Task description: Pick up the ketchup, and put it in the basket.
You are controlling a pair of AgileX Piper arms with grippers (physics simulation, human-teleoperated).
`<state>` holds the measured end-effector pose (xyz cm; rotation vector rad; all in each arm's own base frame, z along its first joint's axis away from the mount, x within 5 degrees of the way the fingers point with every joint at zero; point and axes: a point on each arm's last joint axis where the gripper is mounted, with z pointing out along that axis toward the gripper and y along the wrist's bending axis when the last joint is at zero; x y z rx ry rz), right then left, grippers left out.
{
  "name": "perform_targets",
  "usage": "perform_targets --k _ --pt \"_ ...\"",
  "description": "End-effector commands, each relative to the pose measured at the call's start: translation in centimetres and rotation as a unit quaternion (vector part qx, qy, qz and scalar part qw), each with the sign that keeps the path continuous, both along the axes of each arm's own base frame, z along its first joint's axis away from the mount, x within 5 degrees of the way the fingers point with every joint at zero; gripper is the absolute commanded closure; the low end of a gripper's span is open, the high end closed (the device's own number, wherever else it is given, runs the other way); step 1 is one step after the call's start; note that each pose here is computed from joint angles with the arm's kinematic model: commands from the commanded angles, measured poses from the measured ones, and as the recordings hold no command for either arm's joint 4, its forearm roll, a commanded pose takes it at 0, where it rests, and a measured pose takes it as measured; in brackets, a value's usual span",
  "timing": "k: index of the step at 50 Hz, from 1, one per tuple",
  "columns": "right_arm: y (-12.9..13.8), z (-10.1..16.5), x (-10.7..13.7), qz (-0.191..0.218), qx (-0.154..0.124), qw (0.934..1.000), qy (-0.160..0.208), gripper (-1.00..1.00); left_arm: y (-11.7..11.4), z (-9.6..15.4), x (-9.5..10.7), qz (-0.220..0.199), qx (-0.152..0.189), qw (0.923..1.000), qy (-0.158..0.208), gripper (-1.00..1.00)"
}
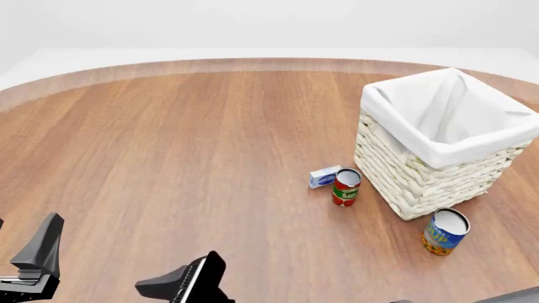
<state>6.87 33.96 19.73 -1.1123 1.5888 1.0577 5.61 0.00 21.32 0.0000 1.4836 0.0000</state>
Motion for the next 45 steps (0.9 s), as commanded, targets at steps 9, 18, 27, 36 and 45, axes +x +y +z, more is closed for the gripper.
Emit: perform_targets --k 9,18,27,36,45 --pt "0.4 -0.3 0.0 0.001 0.0 1.0 0.002 -1.0 0.0 0.0 0.0 0.0 0.0 1.0 0.0 -1.0" --pt "0.6 -0.4 -0.1 0.003 -0.002 1.0 0.003 -1.0 0.0 0.0 0.0 0.0 0.0 1.0 0.0 -1.0" --pt "0.9 -0.4 -0.1 0.003 -0.003 1.0 0.003 -1.0 0.0 0.0 0.0 0.0 0.0 1.0 0.0 -1.0" --pt "1.1 -0.5 -0.2 0.005 -0.004 1.0 0.003 -1.0 0.0 0.0 0.0 0.0 0.0 1.0 0.0 -1.0" --pt "1.2 -0.6 -0.1 0.004 -0.007 1.0 0.003 -1.0 0.0 0.0 0.0 0.0 0.0 1.0 0.0 -1.0"
